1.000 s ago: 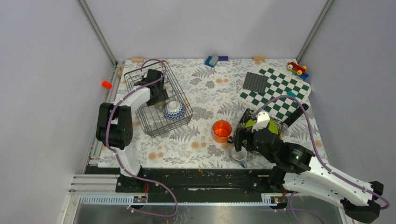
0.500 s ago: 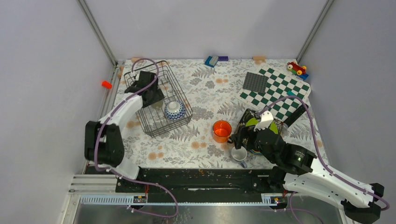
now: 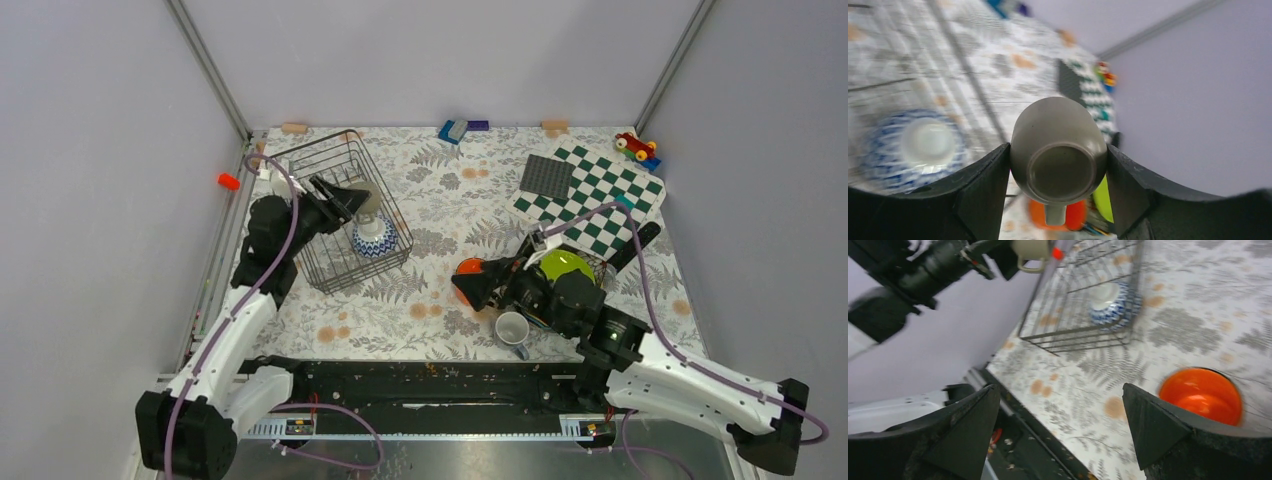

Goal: Unload the mixed dishes from the dish rack
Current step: Pick up the cup from the dish rack.

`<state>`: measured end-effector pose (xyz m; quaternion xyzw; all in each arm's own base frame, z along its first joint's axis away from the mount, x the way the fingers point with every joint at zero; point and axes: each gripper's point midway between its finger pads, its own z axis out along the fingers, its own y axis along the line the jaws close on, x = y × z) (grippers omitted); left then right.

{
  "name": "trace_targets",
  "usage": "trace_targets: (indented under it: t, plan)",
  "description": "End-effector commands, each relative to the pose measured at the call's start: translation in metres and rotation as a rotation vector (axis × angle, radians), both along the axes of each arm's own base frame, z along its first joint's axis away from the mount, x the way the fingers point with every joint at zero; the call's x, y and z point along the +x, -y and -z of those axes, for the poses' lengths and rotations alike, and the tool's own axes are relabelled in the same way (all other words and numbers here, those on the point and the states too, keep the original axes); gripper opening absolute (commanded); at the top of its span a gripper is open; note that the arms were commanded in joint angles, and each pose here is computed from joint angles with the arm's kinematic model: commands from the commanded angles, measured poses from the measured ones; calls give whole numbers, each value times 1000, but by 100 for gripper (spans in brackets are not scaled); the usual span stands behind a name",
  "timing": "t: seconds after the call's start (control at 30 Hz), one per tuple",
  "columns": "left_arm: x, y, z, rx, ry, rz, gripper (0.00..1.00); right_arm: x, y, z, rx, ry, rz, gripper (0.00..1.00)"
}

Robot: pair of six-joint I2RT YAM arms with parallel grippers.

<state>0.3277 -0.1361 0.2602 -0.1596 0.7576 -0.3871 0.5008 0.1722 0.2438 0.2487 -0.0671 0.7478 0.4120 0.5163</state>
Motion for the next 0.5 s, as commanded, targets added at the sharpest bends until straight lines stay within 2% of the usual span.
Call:
trace_targets:
  t: [0.0,0.2,0.47]
  plan:
    - [-61,57,-102,-300,345,369,0,-20,-49,-67,255,112,-226,100]
    - [-118,84,-134,-394,469,522,0,-13,-88,-80,292,146,-306,99]
    - [-172,89,-155,-504,627,655,0,-22,-97,-116,466,241,-378,92]
